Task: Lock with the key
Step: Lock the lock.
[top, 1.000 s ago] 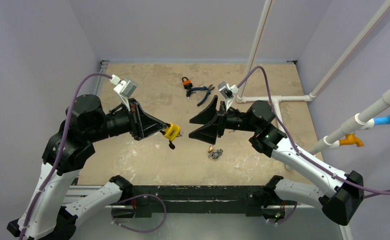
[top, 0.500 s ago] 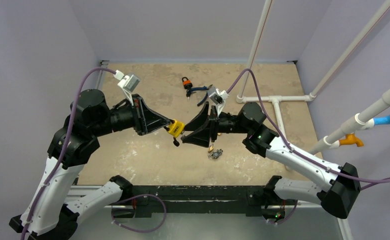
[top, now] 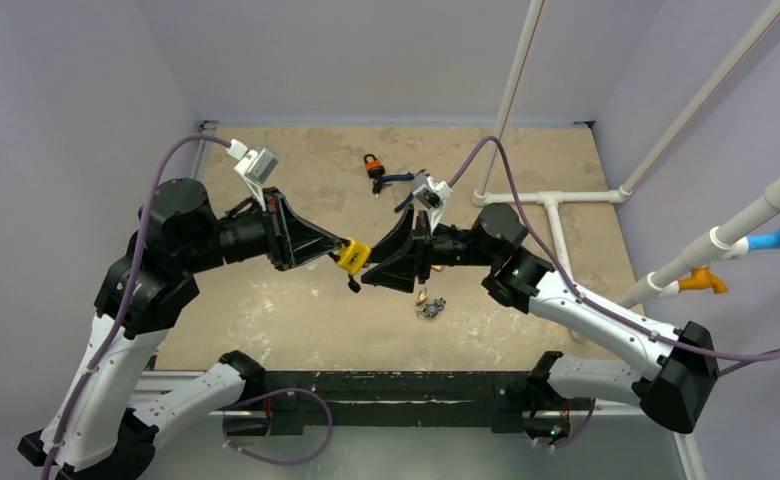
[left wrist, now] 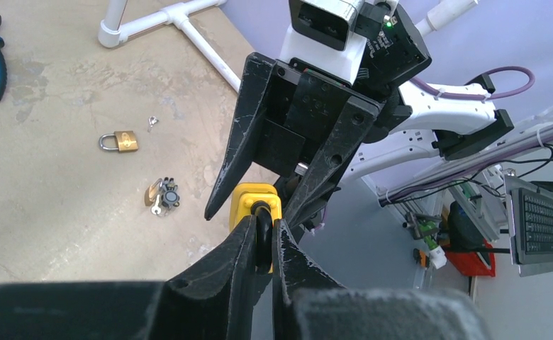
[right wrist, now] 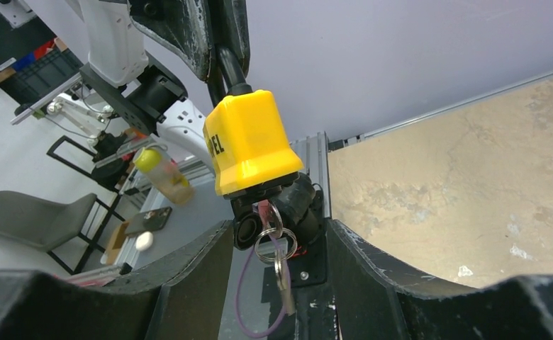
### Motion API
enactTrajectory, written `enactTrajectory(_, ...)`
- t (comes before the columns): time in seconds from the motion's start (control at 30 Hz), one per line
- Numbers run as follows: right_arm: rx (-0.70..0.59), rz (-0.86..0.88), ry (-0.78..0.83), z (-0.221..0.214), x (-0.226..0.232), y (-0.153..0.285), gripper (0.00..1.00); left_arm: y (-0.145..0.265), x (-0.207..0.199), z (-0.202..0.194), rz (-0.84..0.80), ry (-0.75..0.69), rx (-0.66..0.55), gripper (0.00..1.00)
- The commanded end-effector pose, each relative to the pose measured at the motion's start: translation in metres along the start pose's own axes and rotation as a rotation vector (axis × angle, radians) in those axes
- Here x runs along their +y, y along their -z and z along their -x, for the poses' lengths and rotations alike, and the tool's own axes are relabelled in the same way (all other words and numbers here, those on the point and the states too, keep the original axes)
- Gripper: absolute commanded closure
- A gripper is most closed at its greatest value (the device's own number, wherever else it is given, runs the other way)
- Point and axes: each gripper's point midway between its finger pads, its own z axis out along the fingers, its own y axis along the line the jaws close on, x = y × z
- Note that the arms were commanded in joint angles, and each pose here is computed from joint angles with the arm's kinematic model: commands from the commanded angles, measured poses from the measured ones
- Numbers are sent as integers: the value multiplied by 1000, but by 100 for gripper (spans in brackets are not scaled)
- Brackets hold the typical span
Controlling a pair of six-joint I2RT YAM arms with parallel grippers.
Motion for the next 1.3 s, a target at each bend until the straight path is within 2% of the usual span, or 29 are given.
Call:
enactTrajectory(0.0, -46, 14, 65, 22, 9, -4, 52, 5, -20, 20, -71, -36, -81, 100)
enactTrajectory(0.1, -46, -9, 67, 23, 5, -4, 66, 5, -19, 21, -71, -36, -82, 100)
enactTrajectory(0.27, -39, -41, 68, 21, 0, -2, 99, 7, -18, 21, -61, -39, -87, 100)
enactTrajectory(1.13, 50, -266, 53, -26, -44, 23, 100, 23, -7, 33, 46, -79, -132, 100)
enactTrajectory(1.27, 93, -363, -5, -44, -69, 24, 100, 16, 21, 26, 153, -65, -108, 100)
